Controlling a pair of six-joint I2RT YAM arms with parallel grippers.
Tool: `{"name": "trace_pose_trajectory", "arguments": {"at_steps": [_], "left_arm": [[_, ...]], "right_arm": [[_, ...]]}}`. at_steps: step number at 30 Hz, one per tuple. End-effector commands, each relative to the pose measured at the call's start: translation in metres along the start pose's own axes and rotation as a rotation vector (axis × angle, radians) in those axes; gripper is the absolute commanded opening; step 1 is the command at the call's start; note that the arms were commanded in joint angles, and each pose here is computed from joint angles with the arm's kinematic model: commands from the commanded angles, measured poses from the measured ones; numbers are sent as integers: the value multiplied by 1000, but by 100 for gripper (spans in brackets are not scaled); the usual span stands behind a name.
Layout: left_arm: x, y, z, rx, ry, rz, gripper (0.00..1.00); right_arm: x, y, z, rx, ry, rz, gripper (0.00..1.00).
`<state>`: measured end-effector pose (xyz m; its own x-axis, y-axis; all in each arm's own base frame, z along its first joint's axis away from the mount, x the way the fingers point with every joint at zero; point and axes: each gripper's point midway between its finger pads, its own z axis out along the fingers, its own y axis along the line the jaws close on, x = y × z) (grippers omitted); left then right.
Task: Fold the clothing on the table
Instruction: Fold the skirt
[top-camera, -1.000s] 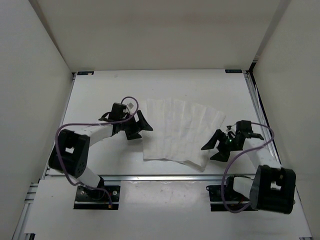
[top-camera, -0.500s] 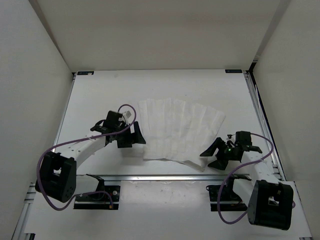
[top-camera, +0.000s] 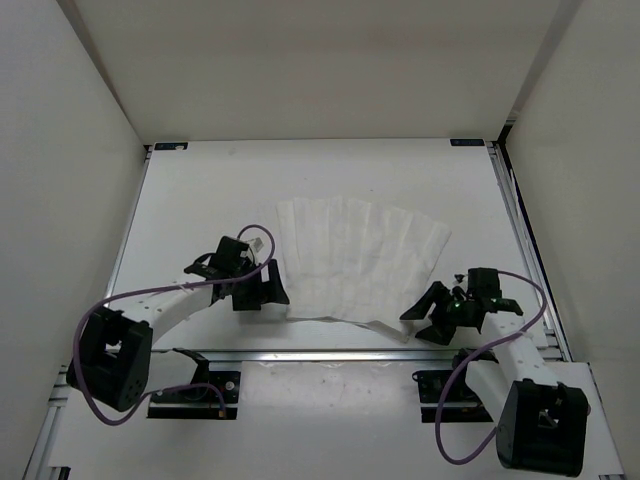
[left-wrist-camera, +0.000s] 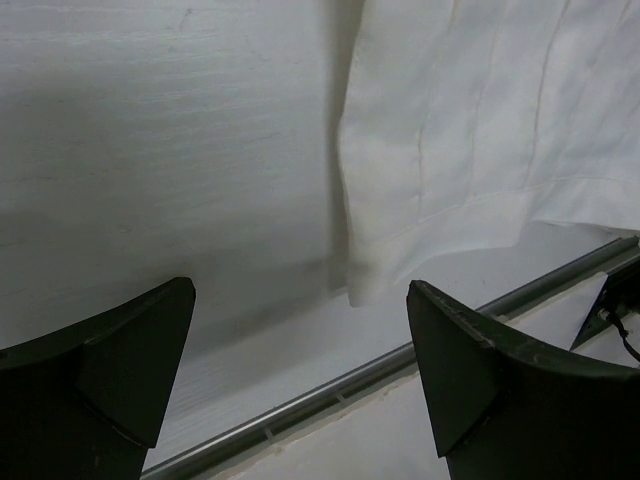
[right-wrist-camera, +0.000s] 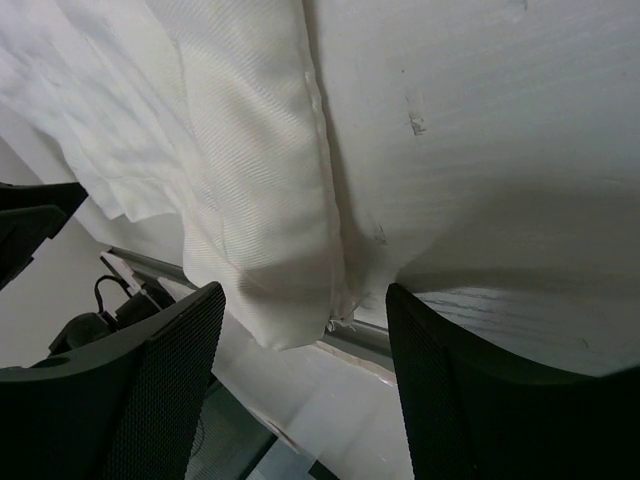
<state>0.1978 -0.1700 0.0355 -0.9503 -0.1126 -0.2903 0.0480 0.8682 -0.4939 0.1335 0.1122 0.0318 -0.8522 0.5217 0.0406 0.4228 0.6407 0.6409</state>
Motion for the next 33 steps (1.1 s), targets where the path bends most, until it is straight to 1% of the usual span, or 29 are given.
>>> {"name": "trace_pose_trajectory", "arguments": {"at_steps": [1,4,6,8,10,14,16,17,21,22,26,28,29,31,32,33], "left_arm": [[-15,-4,4,6,-60,10,98],[-15,-8,12,3,-67,14,97],[-23,-15,17,37,-92,-5,94],[-26,-19,23,43,-88,-6,95],[-24,-21,31,32,-59,8,94],[-20,-26,36,42,-32,9,89],[-20,-32,34,69,-42,2,86],[-14,-33,34,74,-30,1,83],[-2,-45,32,127,-24,-32,72],[1,-45,31,127,-27,-40,70],[20,-41,35,114,3,-26,71],[25,-39,37,114,17,-27,70],[25,-38,38,109,18,-31,69],[28,-31,39,101,24,-40,61],[25,-32,40,110,22,-40,45],[25,-28,40,98,25,-51,15]], "right_arm": [[5,-5,5,36,9,29,70],[11,-6,10,24,17,38,69],[11,-6,11,12,-1,59,68],[12,-7,11,1,-12,49,67],[13,-12,12,6,-22,63,66],[18,-14,13,-18,-10,87,61],[16,-11,14,-25,-16,70,61],[16,-11,15,-21,-18,84,59],[16,-8,19,-27,-3,71,55],[16,-7,19,-35,-4,71,53],[16,-7,21,-48,5,69,47],[19,-8,21,-48,18,73,43],[17,-6,21,-55,8,64,42],[18,-5,21,-64,15,58,34],[15,-7,21,-62,4,83,31],[13,-4,20,-77,-2,77,24]]}}
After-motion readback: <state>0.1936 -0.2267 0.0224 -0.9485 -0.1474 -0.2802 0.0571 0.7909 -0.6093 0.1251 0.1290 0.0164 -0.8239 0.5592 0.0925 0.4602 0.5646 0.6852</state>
